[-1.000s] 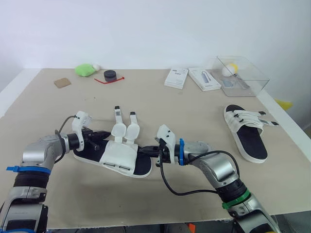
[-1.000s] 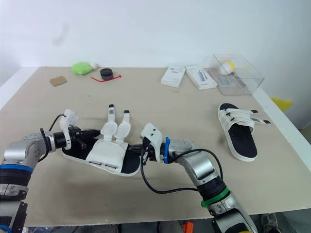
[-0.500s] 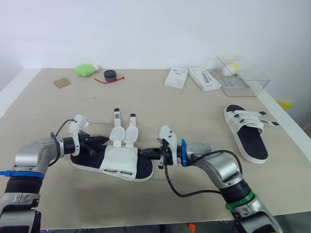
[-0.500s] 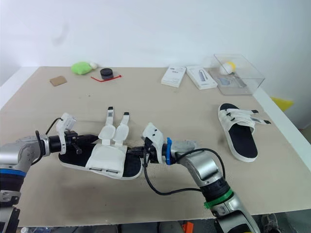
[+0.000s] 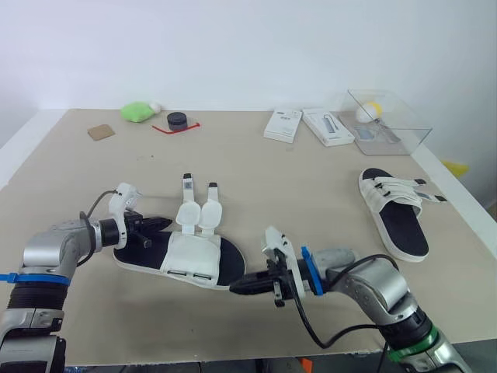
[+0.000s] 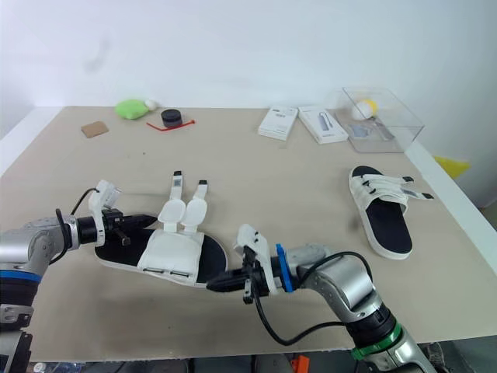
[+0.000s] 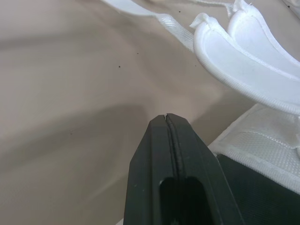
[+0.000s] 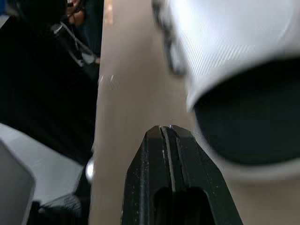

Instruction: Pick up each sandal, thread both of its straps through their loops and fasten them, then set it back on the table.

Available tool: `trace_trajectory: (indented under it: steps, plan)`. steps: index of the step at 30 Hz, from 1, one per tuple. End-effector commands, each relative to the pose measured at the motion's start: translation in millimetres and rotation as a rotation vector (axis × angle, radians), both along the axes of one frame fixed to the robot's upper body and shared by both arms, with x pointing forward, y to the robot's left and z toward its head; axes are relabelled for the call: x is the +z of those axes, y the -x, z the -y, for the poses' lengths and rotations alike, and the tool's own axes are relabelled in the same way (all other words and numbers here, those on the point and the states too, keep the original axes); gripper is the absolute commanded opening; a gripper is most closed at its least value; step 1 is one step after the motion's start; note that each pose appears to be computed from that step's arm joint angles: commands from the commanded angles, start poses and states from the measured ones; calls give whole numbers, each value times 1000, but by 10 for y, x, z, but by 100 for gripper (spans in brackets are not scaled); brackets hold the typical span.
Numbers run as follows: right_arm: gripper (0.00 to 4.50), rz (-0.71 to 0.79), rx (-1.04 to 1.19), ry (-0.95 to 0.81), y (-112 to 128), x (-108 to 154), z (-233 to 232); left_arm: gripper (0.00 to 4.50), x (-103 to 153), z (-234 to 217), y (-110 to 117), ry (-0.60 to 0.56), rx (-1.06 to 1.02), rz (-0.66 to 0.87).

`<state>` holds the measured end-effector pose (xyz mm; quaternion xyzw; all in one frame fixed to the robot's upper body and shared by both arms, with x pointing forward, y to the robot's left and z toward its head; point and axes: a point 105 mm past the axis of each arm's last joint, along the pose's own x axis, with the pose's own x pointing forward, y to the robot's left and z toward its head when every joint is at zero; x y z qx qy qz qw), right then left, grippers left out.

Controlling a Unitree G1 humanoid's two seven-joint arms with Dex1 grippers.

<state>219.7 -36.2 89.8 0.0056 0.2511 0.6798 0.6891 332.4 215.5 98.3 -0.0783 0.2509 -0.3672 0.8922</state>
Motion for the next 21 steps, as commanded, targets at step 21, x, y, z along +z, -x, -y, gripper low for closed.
trace_trajectory:
  steps: [21]
  plan:
    - [1, 123, -114, 32, -326, 22, 14, 0, 27, -58, 133, 10, -19, -18]
